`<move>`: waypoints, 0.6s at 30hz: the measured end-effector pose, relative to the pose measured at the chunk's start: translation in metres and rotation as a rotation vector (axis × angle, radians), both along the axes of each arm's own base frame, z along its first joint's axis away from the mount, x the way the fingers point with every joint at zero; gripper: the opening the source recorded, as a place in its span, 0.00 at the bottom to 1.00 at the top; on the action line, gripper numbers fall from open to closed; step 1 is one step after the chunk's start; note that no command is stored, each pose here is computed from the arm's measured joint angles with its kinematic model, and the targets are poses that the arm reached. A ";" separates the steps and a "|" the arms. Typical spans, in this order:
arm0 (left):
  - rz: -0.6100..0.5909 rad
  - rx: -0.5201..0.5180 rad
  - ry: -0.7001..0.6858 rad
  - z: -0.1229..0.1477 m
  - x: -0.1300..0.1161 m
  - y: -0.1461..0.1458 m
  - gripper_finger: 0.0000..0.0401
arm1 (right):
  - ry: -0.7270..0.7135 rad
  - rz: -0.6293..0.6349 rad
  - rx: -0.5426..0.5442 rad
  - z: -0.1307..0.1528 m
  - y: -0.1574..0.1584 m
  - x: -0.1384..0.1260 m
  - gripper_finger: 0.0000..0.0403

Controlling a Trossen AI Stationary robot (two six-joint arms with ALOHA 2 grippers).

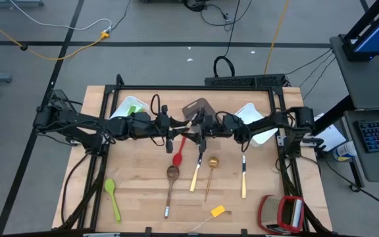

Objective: Pick & Place Kitchen Items
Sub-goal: Put the left yellow table knife into black bin

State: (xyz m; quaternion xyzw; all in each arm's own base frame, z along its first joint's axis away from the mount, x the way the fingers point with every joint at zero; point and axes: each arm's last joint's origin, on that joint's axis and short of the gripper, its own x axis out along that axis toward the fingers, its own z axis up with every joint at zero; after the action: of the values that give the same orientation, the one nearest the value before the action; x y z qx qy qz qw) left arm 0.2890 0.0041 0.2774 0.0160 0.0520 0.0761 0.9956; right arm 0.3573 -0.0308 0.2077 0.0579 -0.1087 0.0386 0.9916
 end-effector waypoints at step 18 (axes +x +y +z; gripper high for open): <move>0.014 -0.034 0.035 -0.004 0.000 0.002 0.14 | 0.056 -0.012 0.006 -0.006 -0.004 0.001 0.19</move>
State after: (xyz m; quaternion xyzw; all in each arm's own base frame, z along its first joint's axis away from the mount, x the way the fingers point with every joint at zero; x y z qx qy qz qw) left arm 0.2885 0.0059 0.2734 -0.0001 0.0709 0.0820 0.9941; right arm 0.3587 -0.0353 0.2022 0.0612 -0.0816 0.0306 0.9943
